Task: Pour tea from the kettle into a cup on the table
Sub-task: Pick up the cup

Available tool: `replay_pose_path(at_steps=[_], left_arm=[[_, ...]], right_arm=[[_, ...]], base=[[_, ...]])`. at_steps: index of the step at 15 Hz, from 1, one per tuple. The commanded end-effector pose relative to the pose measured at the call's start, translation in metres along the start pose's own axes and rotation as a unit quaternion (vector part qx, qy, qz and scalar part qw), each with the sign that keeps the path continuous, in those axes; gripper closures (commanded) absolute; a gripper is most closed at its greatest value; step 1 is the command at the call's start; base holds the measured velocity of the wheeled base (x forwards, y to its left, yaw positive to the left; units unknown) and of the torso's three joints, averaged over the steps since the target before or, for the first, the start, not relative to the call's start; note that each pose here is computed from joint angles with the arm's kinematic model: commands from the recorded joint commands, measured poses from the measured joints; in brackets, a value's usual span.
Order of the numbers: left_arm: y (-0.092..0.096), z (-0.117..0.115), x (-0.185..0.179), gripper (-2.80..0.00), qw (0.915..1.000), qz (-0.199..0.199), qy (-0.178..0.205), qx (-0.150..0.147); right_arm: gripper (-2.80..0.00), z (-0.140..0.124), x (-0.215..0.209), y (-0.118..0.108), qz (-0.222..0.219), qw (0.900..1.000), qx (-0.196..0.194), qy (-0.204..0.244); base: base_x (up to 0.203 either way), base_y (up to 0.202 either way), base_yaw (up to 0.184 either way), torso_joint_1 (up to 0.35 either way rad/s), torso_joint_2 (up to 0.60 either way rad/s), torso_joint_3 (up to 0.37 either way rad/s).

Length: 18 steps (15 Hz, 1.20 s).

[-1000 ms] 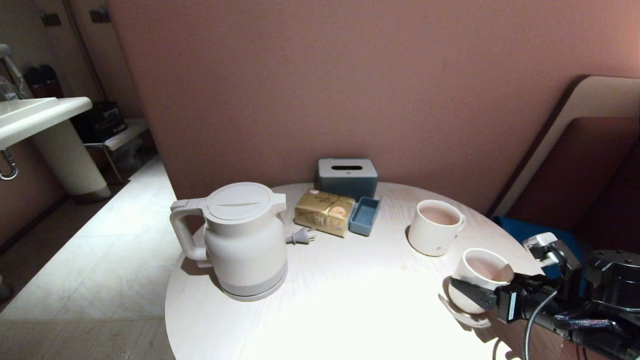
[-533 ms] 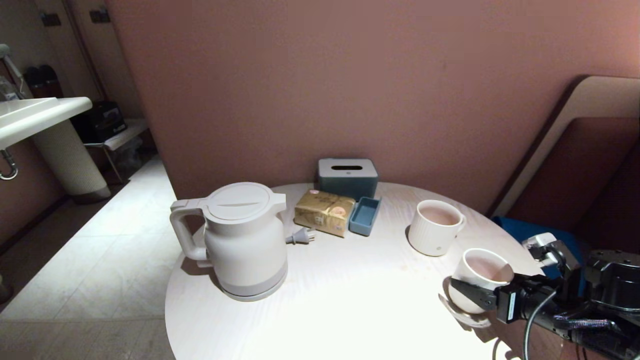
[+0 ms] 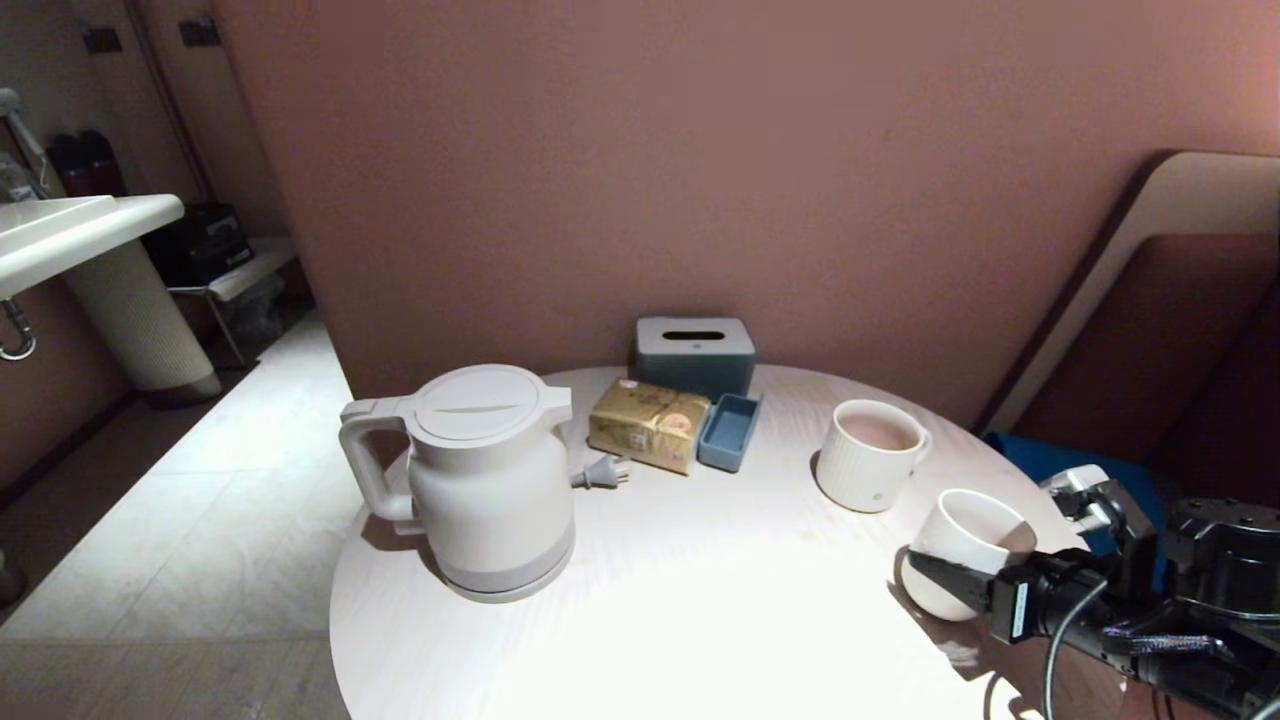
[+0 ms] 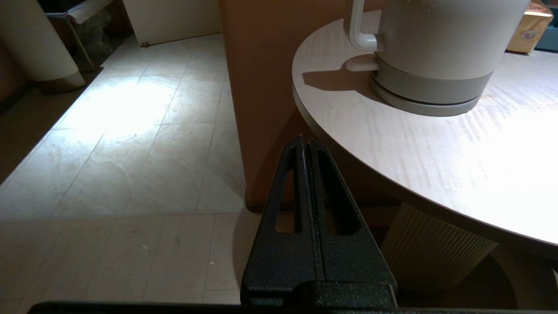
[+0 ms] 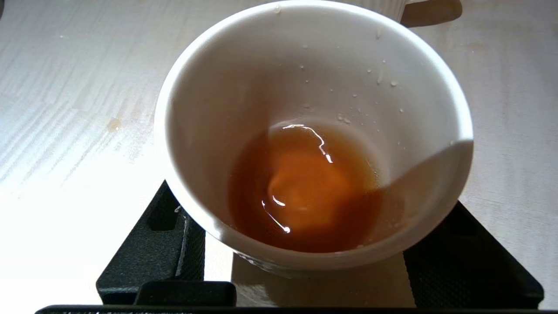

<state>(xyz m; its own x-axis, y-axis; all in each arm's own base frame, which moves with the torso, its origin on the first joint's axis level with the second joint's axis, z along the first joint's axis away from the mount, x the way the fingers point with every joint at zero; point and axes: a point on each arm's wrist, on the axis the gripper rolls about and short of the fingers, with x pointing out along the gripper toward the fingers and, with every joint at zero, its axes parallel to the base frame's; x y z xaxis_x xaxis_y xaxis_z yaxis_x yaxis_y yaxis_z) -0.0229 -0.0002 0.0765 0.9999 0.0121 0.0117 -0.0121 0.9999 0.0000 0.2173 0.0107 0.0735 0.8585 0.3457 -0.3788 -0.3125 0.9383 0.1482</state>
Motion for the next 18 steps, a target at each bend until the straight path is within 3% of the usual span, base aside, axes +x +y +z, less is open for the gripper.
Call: replay_pose_path(at_steps=[1,11,16,18], left_arm=[[0.000,0.000,0.000,0.00,1.0000,0.000,0.000,0.000],[0.000,0.000,0.000,0.00,1.0000,0.000,0.000,0.000],[0.000,0.000,0.000,0.00,1.0000,0.000,0.000,0.000],[0.000,0.000,0.000,0.00,1.0000,0.000,0.000,0.000]], right_arm=[[0.00,0.000,0.001,0.000,0.002,1.000,-0.001,-0.001],[0.00,0.000,-0.002,0.001,0.002,1.000,-0.006,-0.006],[0.00,0.009,-0.010,0.004,-0.015,0.998,-0.057,-0.029],[0.00,0.009,-0.010,0.003,-0.024,0.998,-0.058,-0.029]], base=[[0.000,0.000,0.000,0.000,0.00,0.000],[0.000,0.000,0.000,0.000,0.00,0.000],[0.000,0.000,0.000,0.000,0.00,0.000],[0.000,0.000,0.000,0.000,0.00,0.000]])
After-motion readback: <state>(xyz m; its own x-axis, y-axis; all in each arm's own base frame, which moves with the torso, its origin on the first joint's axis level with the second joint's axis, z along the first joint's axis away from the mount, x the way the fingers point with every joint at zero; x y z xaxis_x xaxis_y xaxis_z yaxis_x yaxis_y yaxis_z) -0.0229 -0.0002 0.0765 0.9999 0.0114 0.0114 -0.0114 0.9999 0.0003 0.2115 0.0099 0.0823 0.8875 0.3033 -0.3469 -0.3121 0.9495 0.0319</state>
